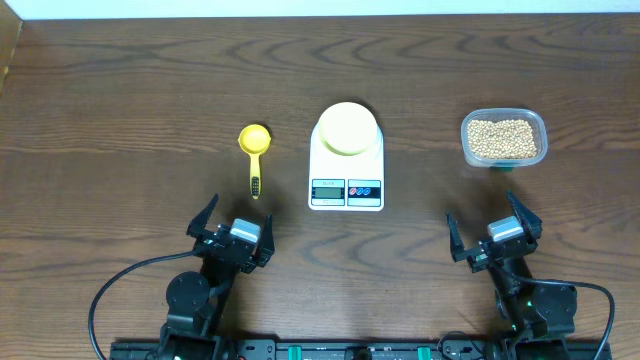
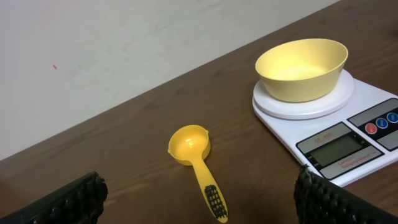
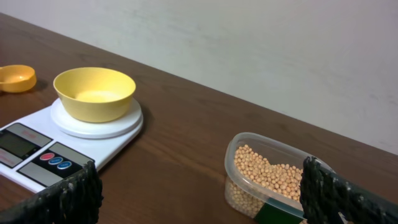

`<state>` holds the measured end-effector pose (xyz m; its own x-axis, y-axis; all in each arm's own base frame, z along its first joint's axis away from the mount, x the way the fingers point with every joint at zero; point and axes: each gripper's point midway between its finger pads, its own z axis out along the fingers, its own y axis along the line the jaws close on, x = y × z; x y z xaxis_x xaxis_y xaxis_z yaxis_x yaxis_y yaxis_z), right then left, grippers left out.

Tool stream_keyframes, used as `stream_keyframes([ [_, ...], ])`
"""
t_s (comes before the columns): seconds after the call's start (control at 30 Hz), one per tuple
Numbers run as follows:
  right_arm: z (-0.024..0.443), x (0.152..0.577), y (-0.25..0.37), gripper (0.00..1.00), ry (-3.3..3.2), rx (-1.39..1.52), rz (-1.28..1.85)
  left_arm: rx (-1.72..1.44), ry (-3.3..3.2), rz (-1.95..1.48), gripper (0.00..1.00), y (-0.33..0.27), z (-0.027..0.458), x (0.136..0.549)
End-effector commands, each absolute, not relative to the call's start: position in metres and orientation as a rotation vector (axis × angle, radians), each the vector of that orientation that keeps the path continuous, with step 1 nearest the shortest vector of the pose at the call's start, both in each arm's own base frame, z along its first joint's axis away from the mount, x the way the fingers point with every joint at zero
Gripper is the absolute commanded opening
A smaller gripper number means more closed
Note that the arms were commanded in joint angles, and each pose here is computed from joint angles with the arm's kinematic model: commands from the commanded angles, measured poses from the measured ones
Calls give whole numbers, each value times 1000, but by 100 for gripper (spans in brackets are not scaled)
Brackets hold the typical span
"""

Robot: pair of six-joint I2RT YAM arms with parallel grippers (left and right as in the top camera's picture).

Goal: Scoop item into bowl and weigh 50g on scale

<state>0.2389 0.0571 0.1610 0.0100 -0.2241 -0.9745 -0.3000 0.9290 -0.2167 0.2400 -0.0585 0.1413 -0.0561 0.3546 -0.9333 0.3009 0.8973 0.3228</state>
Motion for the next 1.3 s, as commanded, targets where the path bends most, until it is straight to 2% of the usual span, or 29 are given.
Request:
stream_keyframes([
  [0.0, 160, 239, 57, 99, 1577, -424, 55, 530, 1693, 23, 98, -61, 126, 238],
  [1.27, 160, 239, 57, 99, 1576, -424, 55, 527, 1682, 24, 98, -61, 128, 238],
])
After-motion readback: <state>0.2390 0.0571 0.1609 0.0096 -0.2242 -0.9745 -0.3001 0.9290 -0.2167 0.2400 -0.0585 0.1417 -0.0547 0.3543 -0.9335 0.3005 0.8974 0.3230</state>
